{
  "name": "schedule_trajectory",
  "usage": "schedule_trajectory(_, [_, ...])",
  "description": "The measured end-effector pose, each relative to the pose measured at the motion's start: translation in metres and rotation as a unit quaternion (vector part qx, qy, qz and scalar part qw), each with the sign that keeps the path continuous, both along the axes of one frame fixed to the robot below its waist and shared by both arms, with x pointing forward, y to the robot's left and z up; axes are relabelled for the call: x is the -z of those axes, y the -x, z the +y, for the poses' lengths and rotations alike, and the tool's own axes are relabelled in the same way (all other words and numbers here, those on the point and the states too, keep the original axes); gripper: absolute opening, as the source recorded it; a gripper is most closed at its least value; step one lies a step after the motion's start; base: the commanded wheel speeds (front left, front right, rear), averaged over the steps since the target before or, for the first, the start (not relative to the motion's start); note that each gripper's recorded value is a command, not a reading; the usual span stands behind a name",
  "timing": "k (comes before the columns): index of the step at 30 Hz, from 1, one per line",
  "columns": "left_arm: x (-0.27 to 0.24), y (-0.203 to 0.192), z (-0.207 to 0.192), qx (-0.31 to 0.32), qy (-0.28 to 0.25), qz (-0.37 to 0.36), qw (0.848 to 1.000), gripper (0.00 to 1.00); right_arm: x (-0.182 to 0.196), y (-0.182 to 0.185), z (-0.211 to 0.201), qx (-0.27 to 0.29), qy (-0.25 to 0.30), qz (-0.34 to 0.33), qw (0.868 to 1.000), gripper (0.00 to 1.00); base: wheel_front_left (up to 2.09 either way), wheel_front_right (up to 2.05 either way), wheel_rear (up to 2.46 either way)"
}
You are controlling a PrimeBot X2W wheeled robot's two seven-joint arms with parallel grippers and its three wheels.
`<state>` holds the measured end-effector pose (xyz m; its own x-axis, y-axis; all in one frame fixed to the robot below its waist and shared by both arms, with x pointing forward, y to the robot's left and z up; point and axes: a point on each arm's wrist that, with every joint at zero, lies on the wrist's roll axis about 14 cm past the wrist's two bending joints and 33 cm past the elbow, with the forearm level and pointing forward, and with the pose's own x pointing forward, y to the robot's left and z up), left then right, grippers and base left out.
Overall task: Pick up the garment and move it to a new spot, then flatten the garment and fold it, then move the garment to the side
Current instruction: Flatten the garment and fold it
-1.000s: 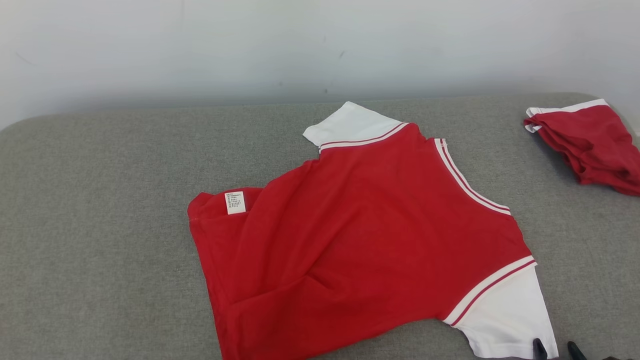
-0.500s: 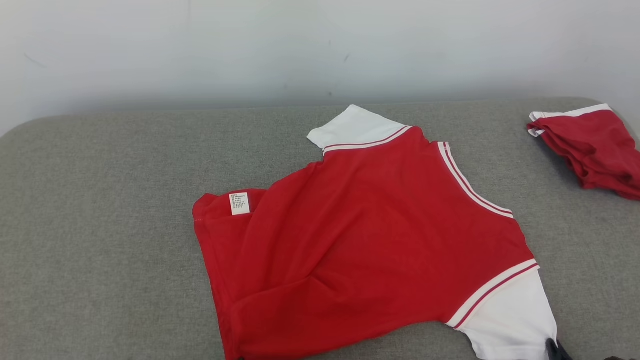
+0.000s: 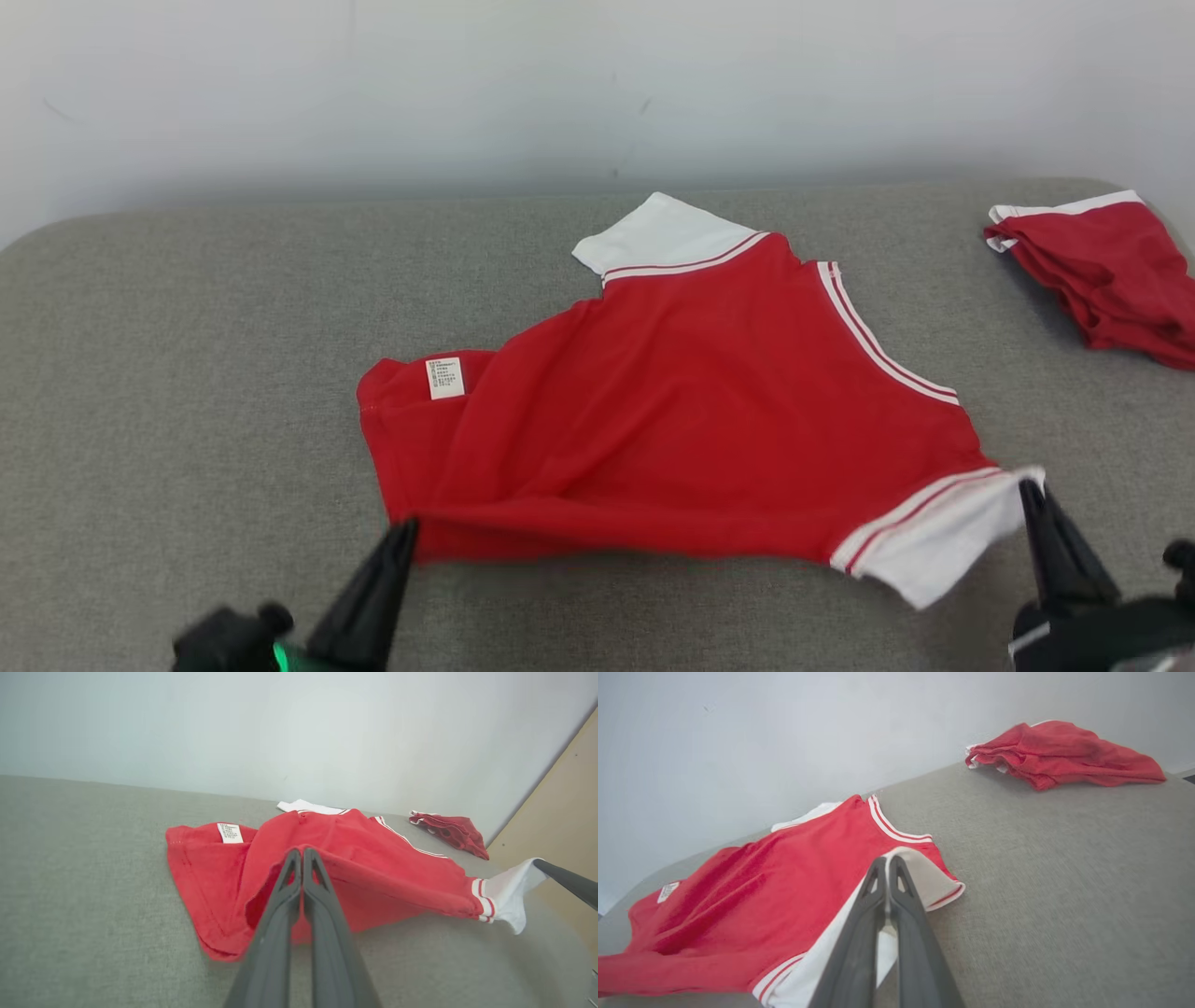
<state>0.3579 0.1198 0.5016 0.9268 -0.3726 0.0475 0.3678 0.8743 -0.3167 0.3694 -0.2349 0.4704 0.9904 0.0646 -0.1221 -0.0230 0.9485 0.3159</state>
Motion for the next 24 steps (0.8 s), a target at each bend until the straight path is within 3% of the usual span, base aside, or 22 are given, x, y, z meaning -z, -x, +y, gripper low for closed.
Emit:
schedule_trajectory(11, [-0.144, -0.119, 0.010, 0.071, -0.071, -0.130, 0.986, 0.00, -0.140, -0.123, 0.014, -0.046, -0.051, -0.140, 0.988, 0.00, 0.00, 0.00, 0.00])
schedule_trajectory(18, [-0.249, -0.210, 0.018, 0.059, -0.056, -0.198, 0.977, 0.00, -0.237, -0.221, 0.014, -0.052, -0.073, -0.207, 0.974, 0.00, 0.00, 0.00, 0.00])
schedule_trajectory(24, [-0.285, -0.268, 0.015, 0.045, -0.053, -0.232, 0.970, 0.00, -0.296, -0.286, 0.028, -0.047, -0.085, -0.252, 0.963, 0.00, 0.00, 0.00, 0.00])
